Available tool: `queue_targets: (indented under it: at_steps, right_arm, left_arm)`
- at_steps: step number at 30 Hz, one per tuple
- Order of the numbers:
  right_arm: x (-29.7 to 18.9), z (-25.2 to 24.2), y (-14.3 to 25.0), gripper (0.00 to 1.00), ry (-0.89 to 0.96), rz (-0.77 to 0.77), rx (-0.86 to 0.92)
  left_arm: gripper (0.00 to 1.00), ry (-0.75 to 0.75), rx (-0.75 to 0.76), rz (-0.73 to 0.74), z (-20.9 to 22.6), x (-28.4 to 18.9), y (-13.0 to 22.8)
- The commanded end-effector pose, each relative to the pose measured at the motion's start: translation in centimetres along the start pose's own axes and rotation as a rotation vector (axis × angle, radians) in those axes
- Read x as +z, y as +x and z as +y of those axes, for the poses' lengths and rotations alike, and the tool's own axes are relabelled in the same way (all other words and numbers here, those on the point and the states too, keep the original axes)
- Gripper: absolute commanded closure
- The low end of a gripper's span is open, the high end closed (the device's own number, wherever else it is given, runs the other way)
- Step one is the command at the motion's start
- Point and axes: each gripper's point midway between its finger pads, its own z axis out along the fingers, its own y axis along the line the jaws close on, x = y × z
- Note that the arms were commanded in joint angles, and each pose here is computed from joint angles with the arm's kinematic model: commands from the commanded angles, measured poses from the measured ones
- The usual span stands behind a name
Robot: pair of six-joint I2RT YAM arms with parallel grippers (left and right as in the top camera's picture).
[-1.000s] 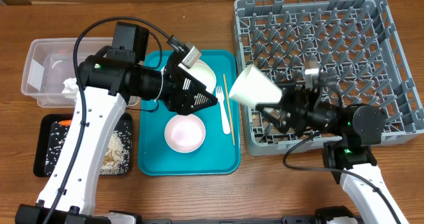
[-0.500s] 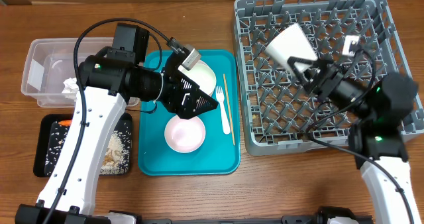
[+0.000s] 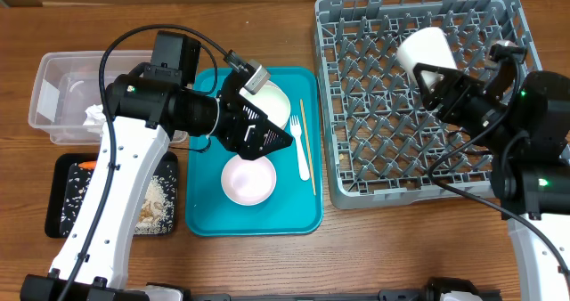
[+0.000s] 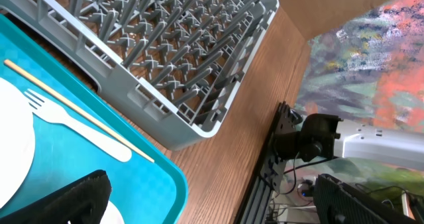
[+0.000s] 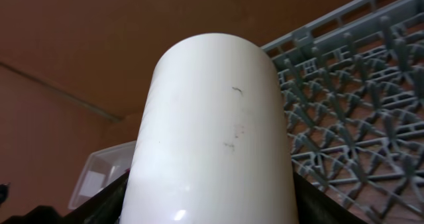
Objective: Sort waste into correct bins and load items into the dishwasher
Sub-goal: 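Carry the cup with the right gripper over the grey rack, inverting it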
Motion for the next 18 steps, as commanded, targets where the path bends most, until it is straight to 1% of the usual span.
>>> queue_targets:
  at_steps: [1,9,14,18]
  right_arm:
    - [-1.1,-1.4,-2.4,0.56,0.137,-0.089,-0.044]
    - [-2.3,-5.7,-0.6,0.57,0.373,-0.041,-0.003]
    - [-3.7,-6.0,0.0,0.58,0.442,0.029,-0.008]
    - [-5.2,-6.0,0.0,0.58,0.528,0.123,-0.011]
  left_arm:
    - [0.00,-0.004,0.012,-0.006,-0.1,-0.1,-0.4]
    - [0.00,-0.004,0.012,-0.006,-0.1,-0.1,-0.4]
    - [0.00,-0.004,0.012,-0.006,-0.1,-0.1,-0.4]
    - [0.00,-0.004,0.012,-0.006,-0.1,-0.1,-0.4]
